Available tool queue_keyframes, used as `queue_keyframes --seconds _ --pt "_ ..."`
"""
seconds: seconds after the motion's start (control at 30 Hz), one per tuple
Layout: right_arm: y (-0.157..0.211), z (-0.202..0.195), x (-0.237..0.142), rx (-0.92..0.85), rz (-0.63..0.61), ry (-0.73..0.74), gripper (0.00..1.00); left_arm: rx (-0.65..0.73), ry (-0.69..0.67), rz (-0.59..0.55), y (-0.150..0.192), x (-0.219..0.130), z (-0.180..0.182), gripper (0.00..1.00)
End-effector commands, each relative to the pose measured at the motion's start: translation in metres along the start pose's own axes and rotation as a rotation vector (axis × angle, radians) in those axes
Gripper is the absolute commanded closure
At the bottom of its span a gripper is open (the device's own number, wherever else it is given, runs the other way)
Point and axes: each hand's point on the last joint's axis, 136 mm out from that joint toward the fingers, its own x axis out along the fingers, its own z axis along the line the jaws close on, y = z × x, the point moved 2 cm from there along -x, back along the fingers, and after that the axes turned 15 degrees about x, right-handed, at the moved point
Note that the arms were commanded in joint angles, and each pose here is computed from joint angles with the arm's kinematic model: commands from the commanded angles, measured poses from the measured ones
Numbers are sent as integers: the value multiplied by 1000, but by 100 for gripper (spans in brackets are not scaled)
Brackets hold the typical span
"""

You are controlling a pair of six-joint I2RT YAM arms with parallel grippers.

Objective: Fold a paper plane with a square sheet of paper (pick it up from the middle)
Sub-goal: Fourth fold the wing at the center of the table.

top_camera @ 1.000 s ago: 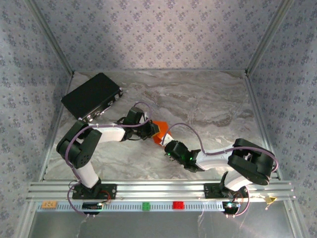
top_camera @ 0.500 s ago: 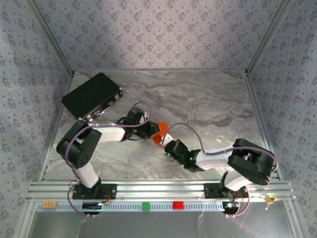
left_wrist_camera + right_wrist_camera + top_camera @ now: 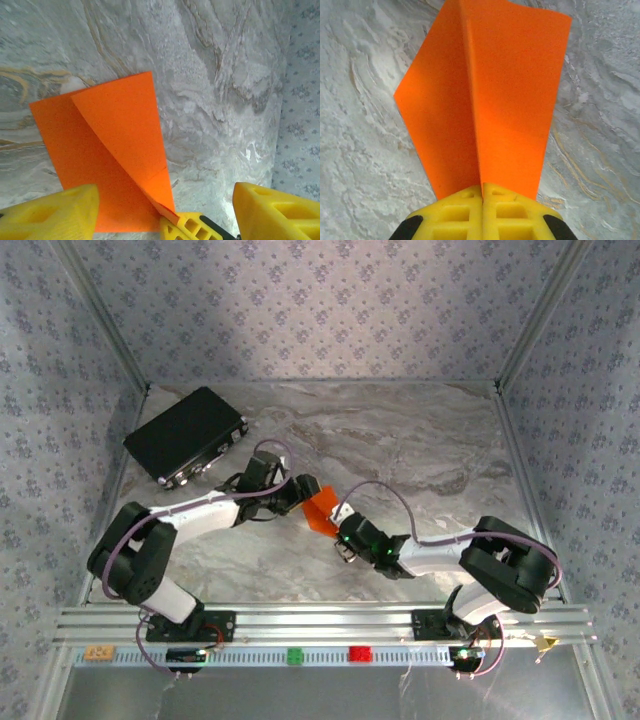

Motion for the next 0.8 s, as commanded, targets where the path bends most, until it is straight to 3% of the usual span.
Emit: queue_keyframes --seconds 0.0,0.77 --pt "-4 11 -2 121 16 -124 100 1 -66 -6 4 -6 15 29" --pt "-10 -1 7 611 215 -416 100 -11 -47 16 6 0 14 29"
